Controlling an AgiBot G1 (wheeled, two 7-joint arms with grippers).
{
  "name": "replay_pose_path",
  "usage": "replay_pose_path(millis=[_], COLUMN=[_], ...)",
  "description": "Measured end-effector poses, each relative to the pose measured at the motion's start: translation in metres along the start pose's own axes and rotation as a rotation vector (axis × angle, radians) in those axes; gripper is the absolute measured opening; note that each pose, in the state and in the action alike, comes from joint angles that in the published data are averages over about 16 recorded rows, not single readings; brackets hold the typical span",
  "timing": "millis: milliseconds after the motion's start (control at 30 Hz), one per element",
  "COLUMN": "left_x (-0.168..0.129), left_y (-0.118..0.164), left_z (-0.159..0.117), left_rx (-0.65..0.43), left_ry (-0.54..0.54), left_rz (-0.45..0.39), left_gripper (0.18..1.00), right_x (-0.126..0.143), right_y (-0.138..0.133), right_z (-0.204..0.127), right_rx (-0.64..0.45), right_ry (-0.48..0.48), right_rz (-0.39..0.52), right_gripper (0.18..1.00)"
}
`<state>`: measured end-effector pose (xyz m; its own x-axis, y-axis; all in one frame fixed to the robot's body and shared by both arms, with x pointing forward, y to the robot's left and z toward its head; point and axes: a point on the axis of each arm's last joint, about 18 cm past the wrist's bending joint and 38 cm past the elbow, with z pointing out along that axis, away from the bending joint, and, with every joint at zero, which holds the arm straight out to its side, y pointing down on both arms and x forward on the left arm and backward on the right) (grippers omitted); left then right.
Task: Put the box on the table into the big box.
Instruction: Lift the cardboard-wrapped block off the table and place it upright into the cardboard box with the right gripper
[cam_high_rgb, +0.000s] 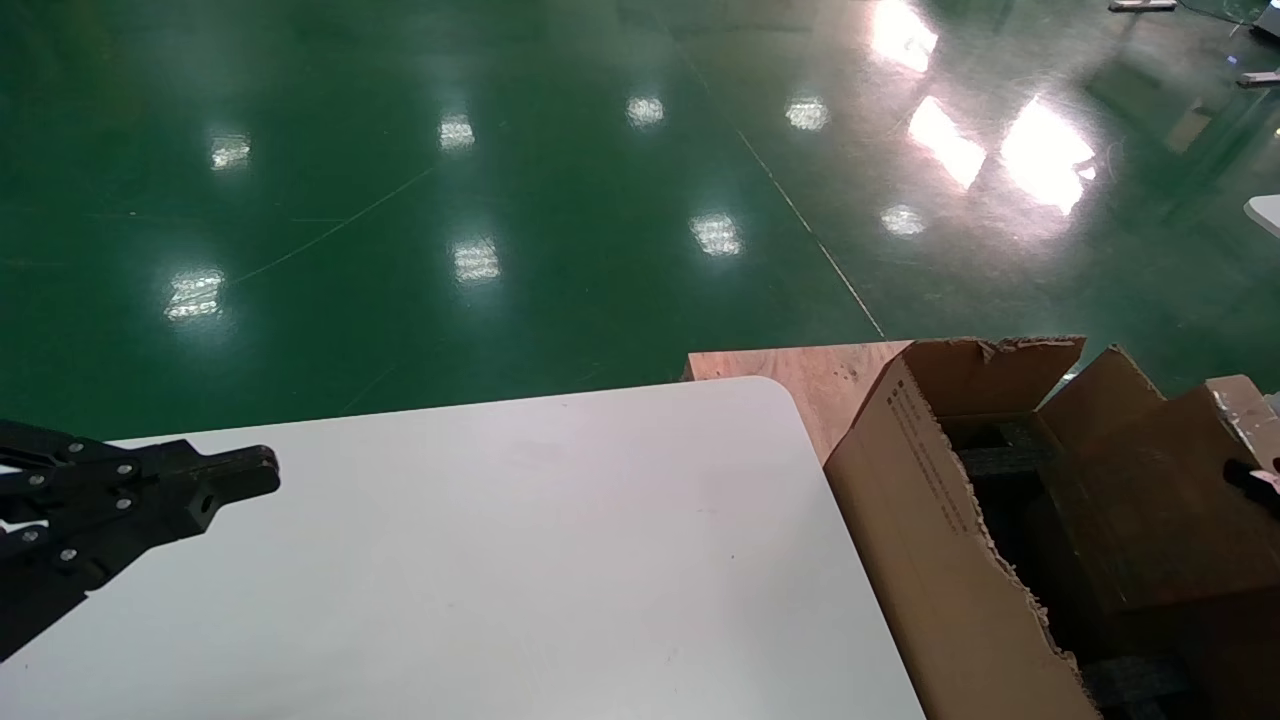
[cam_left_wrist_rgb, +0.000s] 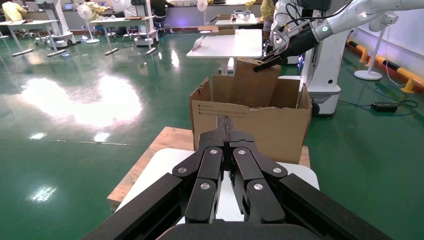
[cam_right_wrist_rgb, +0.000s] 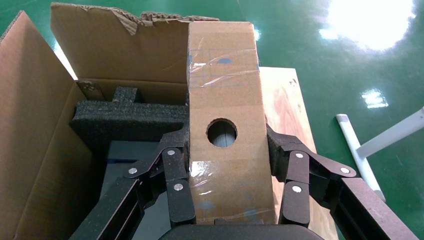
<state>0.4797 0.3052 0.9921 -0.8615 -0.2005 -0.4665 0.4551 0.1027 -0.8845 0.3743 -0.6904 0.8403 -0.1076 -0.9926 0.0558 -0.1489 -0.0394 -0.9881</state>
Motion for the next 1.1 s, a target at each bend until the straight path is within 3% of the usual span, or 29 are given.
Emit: replay_pose_path(millis=[467, 1100], left_x=[0.0, 0.0], left_y=[0.0, 0.0], left_z=[0.0, 0.0], left_rx=[0.0, 0.0], left_ry=[0.0, 0.0], left_rz=[0.0, 0.0], left_gripper=[0.191, 0.191], right_x=[-0.007, -0.01], right_y=[-0.013, 0.0], right_z=[0.021, 0.016], right_rx=[0.016, -0.014], right_ry=[-0.023, -0.048], right_rz=[-0.021, -0.001], right_gripper=[0.471, 0.468])
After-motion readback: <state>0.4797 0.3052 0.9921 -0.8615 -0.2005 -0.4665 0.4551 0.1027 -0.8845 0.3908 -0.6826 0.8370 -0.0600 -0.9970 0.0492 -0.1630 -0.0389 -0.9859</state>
